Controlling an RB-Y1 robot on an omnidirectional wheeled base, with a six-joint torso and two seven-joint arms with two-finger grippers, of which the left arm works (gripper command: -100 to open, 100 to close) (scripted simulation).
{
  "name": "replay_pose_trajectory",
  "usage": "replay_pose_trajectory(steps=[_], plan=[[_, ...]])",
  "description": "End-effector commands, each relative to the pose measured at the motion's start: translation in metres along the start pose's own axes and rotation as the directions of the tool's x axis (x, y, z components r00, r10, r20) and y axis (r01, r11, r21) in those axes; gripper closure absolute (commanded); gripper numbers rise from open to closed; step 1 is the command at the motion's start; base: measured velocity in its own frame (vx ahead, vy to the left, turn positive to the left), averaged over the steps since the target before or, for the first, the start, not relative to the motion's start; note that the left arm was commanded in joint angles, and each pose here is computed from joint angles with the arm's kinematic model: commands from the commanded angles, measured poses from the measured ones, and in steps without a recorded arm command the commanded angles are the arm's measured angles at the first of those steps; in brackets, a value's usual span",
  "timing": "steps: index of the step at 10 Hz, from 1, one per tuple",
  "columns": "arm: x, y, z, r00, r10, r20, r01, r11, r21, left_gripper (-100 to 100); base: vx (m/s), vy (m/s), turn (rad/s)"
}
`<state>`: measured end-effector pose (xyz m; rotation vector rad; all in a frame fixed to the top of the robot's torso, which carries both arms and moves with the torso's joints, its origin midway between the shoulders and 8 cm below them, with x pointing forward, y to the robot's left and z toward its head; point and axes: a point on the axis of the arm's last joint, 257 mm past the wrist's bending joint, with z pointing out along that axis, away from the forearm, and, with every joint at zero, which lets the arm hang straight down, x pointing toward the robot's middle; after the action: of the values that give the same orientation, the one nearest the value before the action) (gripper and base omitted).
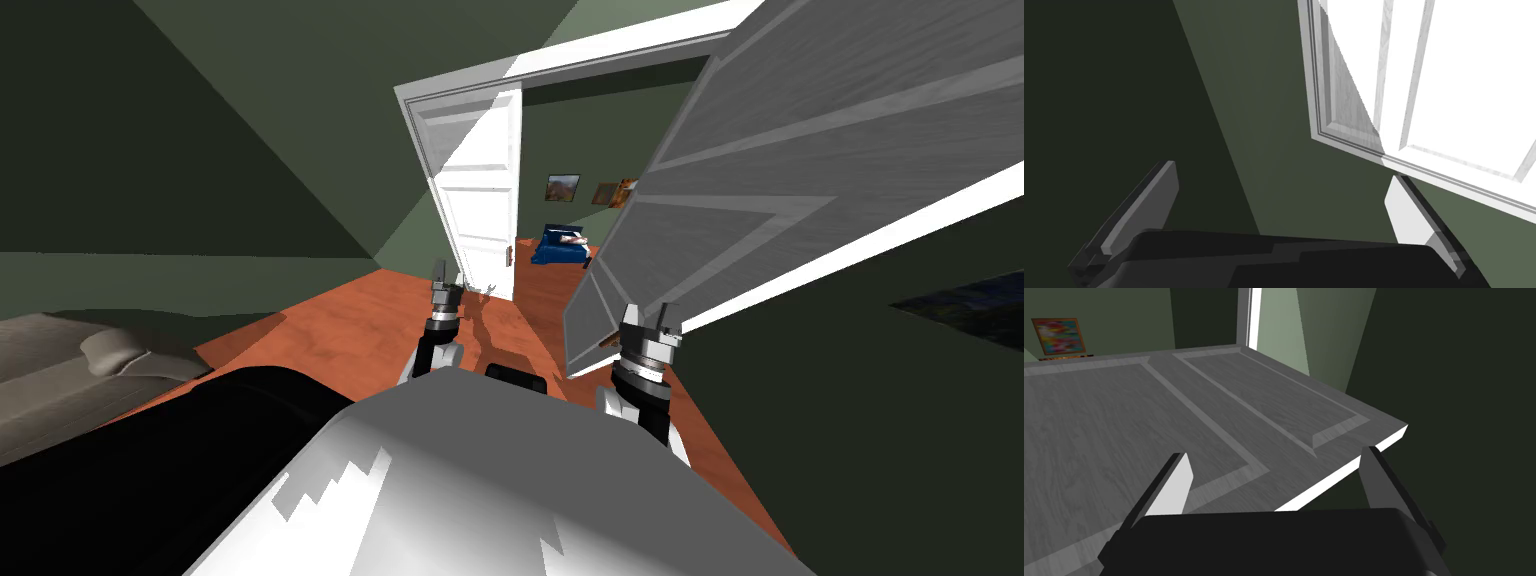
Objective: Pull the door open
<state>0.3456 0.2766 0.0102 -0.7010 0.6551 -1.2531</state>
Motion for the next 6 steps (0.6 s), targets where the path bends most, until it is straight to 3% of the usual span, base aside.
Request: replay_pose_trajectory(steps=[1, 5, 6], plan=[[0.001, 0.01, -0.0016, 0.9992, -0.04, -0.003, 0.04, 0.9991, -0.012, -100, 0.056, 0.011, -0.093], [0.003, 0.033, -0.0058, 0.9908, -0.135, -0.002, 0.135, 0.9899, -0.042, -100, 0.102, 0.035, -0.079], [0.004, 0.044, -0.0078, 0.9846, -0.175, 0.001, 0.175, 0.9831, -0.055, -100, 0.121, 0.042, -0.109]])
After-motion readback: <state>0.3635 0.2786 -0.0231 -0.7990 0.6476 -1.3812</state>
